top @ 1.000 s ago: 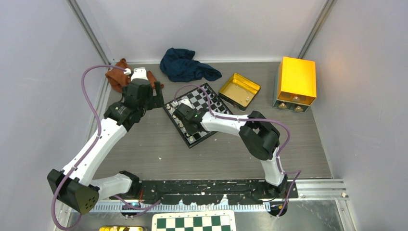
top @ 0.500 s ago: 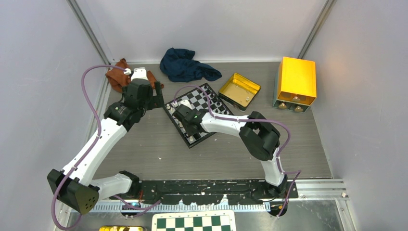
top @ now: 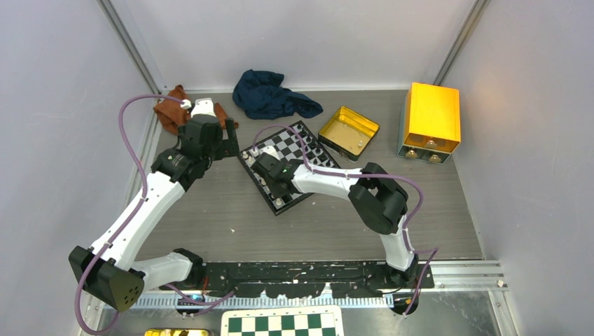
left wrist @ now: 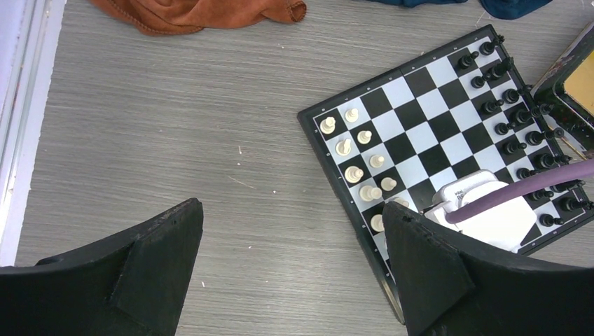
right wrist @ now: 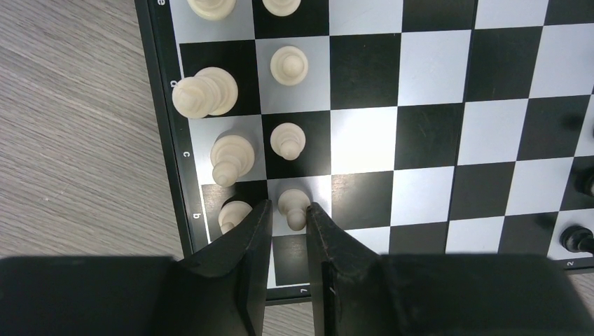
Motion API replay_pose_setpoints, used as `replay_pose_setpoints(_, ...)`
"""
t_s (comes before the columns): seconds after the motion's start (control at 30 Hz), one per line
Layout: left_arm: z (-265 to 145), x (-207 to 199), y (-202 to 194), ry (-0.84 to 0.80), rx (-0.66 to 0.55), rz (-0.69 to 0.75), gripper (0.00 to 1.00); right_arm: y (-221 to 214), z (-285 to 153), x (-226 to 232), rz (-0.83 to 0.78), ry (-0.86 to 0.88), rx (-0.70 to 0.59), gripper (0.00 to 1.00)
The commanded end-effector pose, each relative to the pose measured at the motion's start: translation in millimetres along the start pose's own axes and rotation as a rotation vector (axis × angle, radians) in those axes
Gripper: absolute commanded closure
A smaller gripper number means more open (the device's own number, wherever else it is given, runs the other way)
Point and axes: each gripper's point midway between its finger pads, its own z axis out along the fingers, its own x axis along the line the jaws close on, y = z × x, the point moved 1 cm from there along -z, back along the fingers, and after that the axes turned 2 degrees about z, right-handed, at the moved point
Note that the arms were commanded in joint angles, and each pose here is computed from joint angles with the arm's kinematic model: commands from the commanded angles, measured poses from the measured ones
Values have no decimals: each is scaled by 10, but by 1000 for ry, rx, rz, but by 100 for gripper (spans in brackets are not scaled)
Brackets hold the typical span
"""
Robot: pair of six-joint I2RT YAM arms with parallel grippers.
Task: Set up the chess pieces on the board
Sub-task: Place the chess piece on the chessboard.
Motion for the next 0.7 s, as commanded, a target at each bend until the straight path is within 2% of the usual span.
replay_pose_setpoints(0.0,-41,-47,152,-22,-59,-41,0,277,-289,-1,36,14,-95,70)
replay_pose_setpoints(0.47,-83,-42,241,-20,-81,-53,0,652,-668,-35,49,22,-188,69)
replay_pose_setpoints(0.67,-76,-57,262,-21,-84,-64,0,993,-913,-313,72,-52,-267,68)
